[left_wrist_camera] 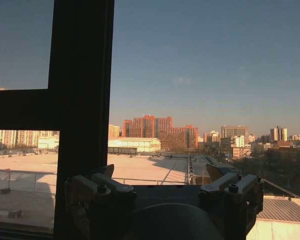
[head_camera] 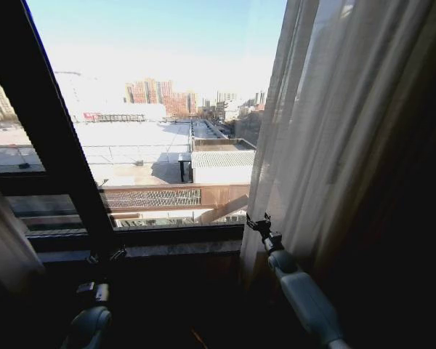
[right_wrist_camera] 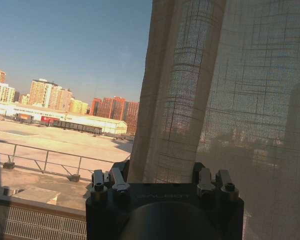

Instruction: Open the curtains by pulling them apart, changing their state from closed to fully open.

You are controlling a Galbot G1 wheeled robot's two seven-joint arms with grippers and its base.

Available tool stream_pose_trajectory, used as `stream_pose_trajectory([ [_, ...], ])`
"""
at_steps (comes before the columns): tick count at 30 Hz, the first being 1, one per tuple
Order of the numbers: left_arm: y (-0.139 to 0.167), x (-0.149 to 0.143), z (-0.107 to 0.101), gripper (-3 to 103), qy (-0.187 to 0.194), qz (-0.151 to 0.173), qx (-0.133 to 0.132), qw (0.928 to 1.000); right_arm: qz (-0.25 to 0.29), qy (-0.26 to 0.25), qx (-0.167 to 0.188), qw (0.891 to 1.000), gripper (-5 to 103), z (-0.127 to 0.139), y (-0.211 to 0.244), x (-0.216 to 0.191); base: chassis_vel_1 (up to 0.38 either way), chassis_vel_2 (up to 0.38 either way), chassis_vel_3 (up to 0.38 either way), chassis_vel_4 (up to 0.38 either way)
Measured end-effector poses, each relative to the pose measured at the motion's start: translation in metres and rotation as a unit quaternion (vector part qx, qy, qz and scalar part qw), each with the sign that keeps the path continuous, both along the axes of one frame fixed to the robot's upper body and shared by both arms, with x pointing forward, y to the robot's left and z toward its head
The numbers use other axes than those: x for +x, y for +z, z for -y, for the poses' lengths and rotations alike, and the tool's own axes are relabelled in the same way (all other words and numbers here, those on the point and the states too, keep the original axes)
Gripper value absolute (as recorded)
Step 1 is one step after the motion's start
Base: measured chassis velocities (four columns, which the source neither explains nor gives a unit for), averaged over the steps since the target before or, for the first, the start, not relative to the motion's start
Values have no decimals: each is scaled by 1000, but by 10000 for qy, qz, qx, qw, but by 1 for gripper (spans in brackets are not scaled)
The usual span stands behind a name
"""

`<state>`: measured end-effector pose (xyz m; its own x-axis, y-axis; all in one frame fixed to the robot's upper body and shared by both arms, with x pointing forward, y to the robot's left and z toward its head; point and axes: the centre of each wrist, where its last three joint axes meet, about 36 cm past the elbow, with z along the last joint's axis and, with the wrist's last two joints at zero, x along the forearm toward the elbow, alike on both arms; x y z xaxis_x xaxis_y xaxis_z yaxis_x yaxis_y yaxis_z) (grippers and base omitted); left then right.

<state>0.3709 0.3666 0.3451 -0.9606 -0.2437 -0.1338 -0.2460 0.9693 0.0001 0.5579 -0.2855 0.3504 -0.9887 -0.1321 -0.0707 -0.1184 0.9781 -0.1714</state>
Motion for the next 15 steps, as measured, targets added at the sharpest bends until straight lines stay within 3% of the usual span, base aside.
stream_pose_trajectory([
  [1, 0, 0, 0, 100, 0, 0, 0, 10000, 0, 0, 0, 10000, 65, 0, 0, 0, 0, 0, 0, 0],
  [3, 0, 0, 0, 100, 0, 0, 0, 10000, 5, 19, 6, 10000, 54, -1, 0, -2, 0, 0, 0, 0],
  [5, 0, 0, 0, 100, 0, -1, 0, 10000, 10, 25, 8, 10000, 54, -2, -1, -3, 0, 0, 0, 0],
  [9, 0, 0, 0, 100, 0, 0, 0, 10000, 5, 24, -5, 10000, 33, 0, -3, -6, 0, 0, 0, 0],
  [11, 0, 0, 0, 100, 0, 0, 0, 10000, 6, 21, -7, 10000, 33, 0, -3, -7, 0, 0, 0, 0],
  [14, 0, 0, 0, 100, 0, 0, 0, 10000, 8, 22, 2, 10000, 17, 2, -4, -9, 0, 0, 0, 0],
  [15, 0, 0, 0, 100, 0, 0, 0, 10000, 8, 22, 2, 10000, 17, 2, -4, -9, 0, 0, 0, 0],
])
